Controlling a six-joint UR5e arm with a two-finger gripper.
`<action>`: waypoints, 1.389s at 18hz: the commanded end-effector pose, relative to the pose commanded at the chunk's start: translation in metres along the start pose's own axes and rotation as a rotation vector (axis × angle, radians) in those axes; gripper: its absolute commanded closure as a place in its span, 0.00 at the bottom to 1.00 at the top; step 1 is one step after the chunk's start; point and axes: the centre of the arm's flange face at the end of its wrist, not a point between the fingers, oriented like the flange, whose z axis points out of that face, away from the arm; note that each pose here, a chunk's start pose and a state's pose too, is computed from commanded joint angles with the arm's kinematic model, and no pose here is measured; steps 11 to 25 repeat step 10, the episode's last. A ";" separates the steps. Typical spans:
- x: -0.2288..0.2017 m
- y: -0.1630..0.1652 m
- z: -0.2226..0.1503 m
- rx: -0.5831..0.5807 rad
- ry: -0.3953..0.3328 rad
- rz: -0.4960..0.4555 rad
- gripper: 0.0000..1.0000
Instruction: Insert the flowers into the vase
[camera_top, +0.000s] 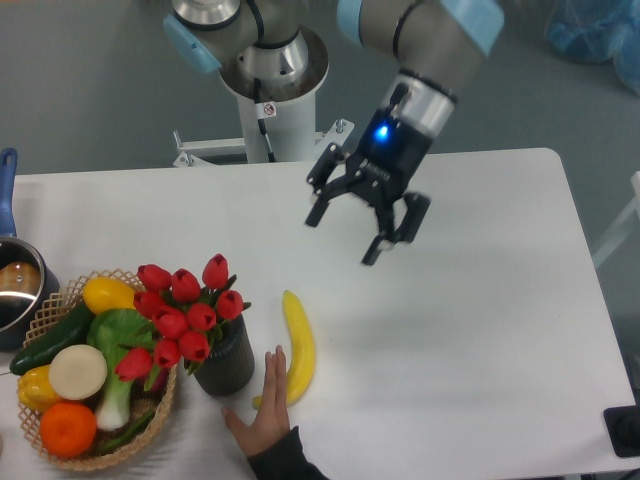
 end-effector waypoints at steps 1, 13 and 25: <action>0.001 0.003 -0.003 -0.049 -0.005 0.031 0.00; 0.004 0.009 -0.012 -0.152 0.025 0.178 0.00; 0.004 0.009 -0.012 -0.152 0.025 0.178 0.00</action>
